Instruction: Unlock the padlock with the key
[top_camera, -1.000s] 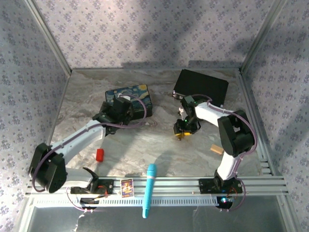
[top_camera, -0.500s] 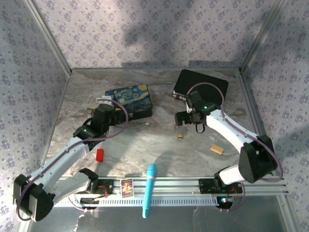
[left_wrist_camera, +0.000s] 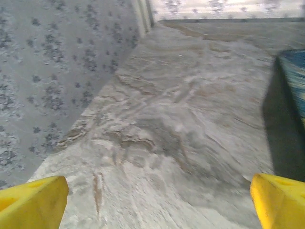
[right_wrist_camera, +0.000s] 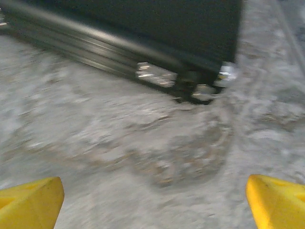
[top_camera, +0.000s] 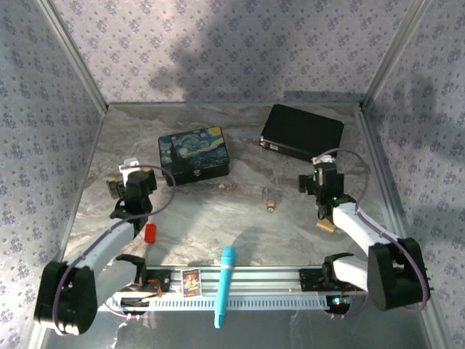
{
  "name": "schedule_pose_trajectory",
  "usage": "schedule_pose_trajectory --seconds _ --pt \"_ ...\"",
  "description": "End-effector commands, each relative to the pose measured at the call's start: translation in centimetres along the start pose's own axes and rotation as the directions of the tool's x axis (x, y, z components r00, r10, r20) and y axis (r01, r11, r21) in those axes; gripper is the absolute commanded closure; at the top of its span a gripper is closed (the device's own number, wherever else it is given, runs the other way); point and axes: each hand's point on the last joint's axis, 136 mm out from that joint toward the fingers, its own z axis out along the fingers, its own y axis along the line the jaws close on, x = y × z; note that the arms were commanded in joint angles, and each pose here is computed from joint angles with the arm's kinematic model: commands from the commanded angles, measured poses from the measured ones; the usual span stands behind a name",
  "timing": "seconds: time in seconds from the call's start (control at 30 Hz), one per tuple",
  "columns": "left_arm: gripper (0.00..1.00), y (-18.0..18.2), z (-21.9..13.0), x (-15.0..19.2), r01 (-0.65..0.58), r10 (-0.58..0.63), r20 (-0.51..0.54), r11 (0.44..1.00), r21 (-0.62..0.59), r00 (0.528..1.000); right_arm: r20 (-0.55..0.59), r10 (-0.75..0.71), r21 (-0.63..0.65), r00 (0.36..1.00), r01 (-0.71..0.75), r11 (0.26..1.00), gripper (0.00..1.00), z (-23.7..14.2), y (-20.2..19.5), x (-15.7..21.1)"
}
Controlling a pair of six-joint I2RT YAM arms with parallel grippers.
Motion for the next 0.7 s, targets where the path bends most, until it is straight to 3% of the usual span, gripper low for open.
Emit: schedule_pose_trajectory --seconds 0.0,0.1,0.27,0.43,0.67 --pt "0.03 0.0 1.5 -1.1 0.052 -0.053 0.064 0.999 0.005 0.997 0.184 0.074 0.05 0.98 -0.084 0.995 0.01 1.0 -2.6 -2.8" --pt "0.02 -1.1 3.2 -0.6 0.068 -0.075 0.069 0.993 0.099 0.995 0.217 0.15 0.022 0.964 -0.159 0.987 0.01 1.8 -3.5 -2.3" --pt "0.01 -2.5 5.1 -0.1 0.06 -0.077 0.082 0.979 0.193 0.994 0.224 0.163 -0.032 0.961 -0.16 0.987 0.01 3.0 -3.2 -2.8" --pt "0.0 -3.5 7.2 1.9 0.074 -0.091 0.056 0.967 0.242 0.994 0.247 0.134 -0.057 0.96 -0.123 0.991 0.01 4.1 -2.6 -2.6" --pt "0.0 -4.9 7.9 2.0 0.033 -0.039 0.017 0.957 0.287 0.999 0.221 0.104 -0.088 0.97 -0.086 0.992 0.01 5.8 -1.5 -1.8"
